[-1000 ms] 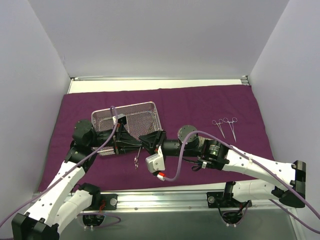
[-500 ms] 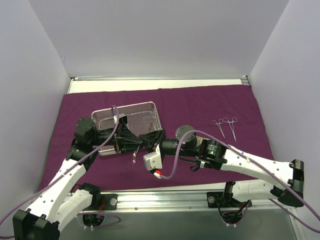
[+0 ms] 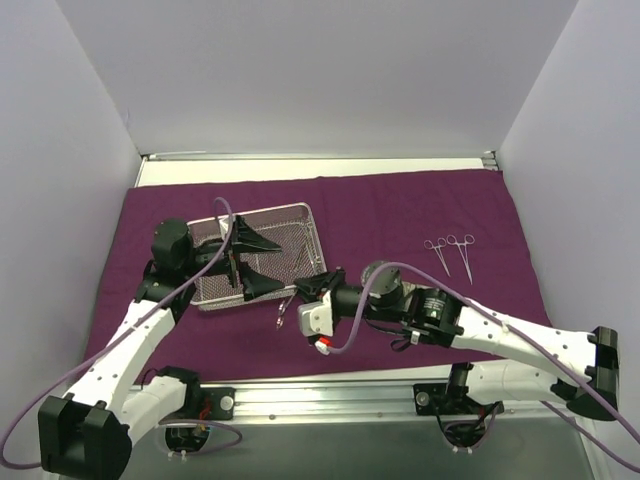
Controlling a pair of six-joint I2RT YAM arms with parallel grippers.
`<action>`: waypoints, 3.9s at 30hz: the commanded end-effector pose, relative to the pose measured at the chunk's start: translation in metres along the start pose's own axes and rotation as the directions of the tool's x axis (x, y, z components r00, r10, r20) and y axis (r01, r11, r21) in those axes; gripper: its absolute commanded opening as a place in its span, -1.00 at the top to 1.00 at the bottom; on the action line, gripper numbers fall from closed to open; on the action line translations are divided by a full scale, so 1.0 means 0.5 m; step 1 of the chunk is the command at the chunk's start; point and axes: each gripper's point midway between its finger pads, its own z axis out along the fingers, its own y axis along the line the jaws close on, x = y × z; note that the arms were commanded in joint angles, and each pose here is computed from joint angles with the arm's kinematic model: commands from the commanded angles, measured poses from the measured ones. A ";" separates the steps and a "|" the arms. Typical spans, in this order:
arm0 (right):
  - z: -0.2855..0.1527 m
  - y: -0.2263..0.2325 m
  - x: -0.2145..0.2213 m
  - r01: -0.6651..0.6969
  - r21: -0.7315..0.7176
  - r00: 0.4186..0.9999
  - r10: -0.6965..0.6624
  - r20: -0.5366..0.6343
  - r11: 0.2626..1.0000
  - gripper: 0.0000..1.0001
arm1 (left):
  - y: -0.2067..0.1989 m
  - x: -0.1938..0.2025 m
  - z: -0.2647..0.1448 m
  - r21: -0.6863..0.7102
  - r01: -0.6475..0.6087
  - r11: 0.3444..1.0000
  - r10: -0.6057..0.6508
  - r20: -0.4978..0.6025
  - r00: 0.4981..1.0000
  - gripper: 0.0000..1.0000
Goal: Open and lay out the surgical kit
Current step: Place the medical item in the surgical kit.
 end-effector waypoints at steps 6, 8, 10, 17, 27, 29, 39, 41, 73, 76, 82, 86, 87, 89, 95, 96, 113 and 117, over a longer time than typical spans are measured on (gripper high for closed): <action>-0.096 -0.005 0.173 -0.463 0.199 0.846 0.498 -0.190 0.863 1.00 | 0.012 -0.243 -0.048 -0.350 -0.221 0.910 0.355 0.383 0.853 -0.87; -0.111 0.022 0.225 -0.556 0.227 0.750 0.600 -0.277 0.800 1.00 | 0.021 -0.285 -0.060 -0.479 -0.243 0.843 0.443 0.365 0.819 -0.87; -0.135 0.013 0.290 -0.608 0.309 0.653 0.682 -0.328 0.731 1.00 | 0.058 -0.318 -0.096 -0.646 -0.222 0.731 0.523 0.322 0.789 -0.87; -0.280 0.025 0.514 -0.678 0.632 0.183 0.919 -0.350 0.376 1.00 | 0.087 -0.437 -0.206 -0.972 -0.056 0.229 0.706 0.126 0.697 -0.87; -0.356 0.090 0.658 -0.597 0.790 -0.200 0.928 -0.315 0.139 1.00 | 0.067 -0.478 -0.199 -0.954 -0.133 0.270 0.759 0.125 0.639 -0.87; -0.356 0.104 0.665 -0.588 0.801 -0.248 0.919 -0.308 0.110 1.00 | 0.071 -0.478 -0.199 -0.948 -0.150 0.281 0.756 0.122 0.643 -0.87; -0.389 0.155 0.687 -0.545 0.835 -0.369 0.873 -0.320 0.076 1.00 | 0.068 -0.481 -0.206 -0.910 -0.205 0.361 0.746 0.149 0.649 -0.87; -0.394 0.163 0.697 -0.534 0.842 -0.383 0.865 -0.325 0.080 1.00 | 0.067 -0.482 -0.202 -0.901 -0.221 0.374 0.739 0.146 0.657 -0.87; -0.362 0.206 0.767 -0.534 0.844 -0.458 0.822 -0.339 0.050 0.90 | 0.082 -0.496 -0.186 -0.854 -0.273 0.444 0.687 0.129 0.715 -0.85; -0.359 0.212 0.770 -0.535 0.843 -0.466 0.817 -0.340 0.046 0.88 | 0.088 -0.497 -0.187 -0.852 -0.268 0.450 0.679 0.131 0.723 -0.85; -0.361 0.214 0.772 -0.530 0.847 -0.469 0.815 -0.342 0.050 0.77 | 0.090 -0.497 -0.187 -0.848 -0.270 0.456 0.676 0.133 0.725 -0.86; -0.361 0.216 0.773 -0.528 0.848 -0.473 0.812 -0.342 0.049 0.66 | 0.093 -0.498 -0.185 -0.845 -0.270 0.461 0.671 0.133 0.730 -0.86; -0.361 0.216 0.773 -0.529 0.847 -0.472 0.812 -0.343 0.050 0.64 | 0.093 -0.498 -0.184 -0.844 -0.272 0.462 0.671 0.132 0.729 -0.86; -0.361 0.217 0.773 -0.528 0.848 -0.474 0.811 -0.342 0.049 0.62 | 0.094 -0.498 -0.184 -0.844 -0.271 0.463 0.669 0.132 0.732 -0.86; -0.363 0.212 0.772 -0.521 0.852 -0.468 0.818 -0.335 0.050 0.52 | 0.093 -0.495 -0.182 -0.840 -0.276 0.466 0.670 0.131 0.731 -0.91; -0.364 0.208 0.771 -0.520 0.852 -0.463 0.821 -0.333 0.052 0.52 | 0.092 -0.495 -0.182 -0.840 -0.278 0.467 0.671 0.131 0.730 -0.91; -0.419 -0.093 0.645 -0.451 0.892 -0.138 0.986 -0.095 0.023 0.34 | 0.165 -0.480 -0.079 -0.861 -0.400 0.313 0.684 -0.088 0.724 -0.66; -0.420 -0.172 0.597 -0.457 0.884 -0.094 0.994 0.062 -0.099 0.28 | 0.199 -0.486 -0.030 -0.872 -0.409 0.267 0.675 -0.134 0.726 -0.59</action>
